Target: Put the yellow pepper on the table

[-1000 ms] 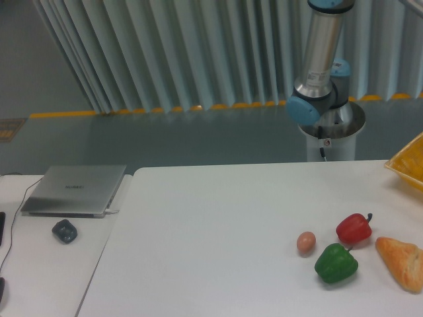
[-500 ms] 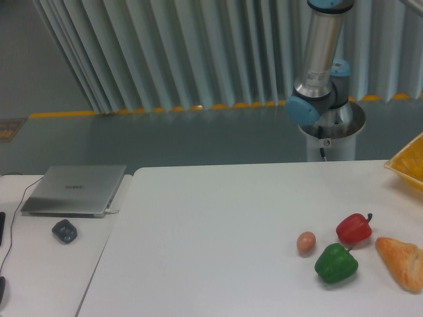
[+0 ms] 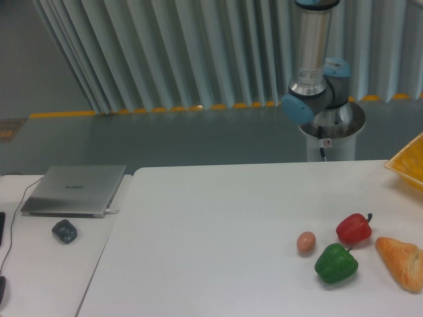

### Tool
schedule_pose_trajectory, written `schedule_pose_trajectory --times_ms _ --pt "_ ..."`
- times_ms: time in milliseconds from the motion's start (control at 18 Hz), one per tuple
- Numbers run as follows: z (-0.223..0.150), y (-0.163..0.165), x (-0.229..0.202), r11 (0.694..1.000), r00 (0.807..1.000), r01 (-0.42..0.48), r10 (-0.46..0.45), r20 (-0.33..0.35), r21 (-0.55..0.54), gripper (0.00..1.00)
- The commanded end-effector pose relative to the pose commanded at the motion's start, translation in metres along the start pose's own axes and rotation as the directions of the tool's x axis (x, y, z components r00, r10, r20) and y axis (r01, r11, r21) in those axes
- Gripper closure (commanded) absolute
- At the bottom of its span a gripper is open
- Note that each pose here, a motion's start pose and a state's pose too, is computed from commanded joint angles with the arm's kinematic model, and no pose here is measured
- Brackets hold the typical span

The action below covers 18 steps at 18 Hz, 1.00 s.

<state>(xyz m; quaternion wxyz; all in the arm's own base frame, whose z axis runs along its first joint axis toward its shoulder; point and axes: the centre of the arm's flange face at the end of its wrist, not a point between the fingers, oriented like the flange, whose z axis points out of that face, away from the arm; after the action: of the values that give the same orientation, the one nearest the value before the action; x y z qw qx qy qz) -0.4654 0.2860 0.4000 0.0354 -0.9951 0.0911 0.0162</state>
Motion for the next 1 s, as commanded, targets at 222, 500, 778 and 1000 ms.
schedule_pose_trajectory --times_ms 222,500,778,1000 --pt "0.017 -0.081 0.031 0.998 0.998 0.061 -0.061 -0.005 0.000 0.36" --pt "0.061 -0.150 0.046 0.992 0.994 0.089 -0.083 0.066 -0.090 0.36" --pt "0.106 -0.196 0.065 0.973 0.987 0.107 -0.079 0.138 -0.205 0.34" --pt "0.107 -0.201 0.067 0.975 0.987 0.106 -0.078 0.142 -0.196 0.32"
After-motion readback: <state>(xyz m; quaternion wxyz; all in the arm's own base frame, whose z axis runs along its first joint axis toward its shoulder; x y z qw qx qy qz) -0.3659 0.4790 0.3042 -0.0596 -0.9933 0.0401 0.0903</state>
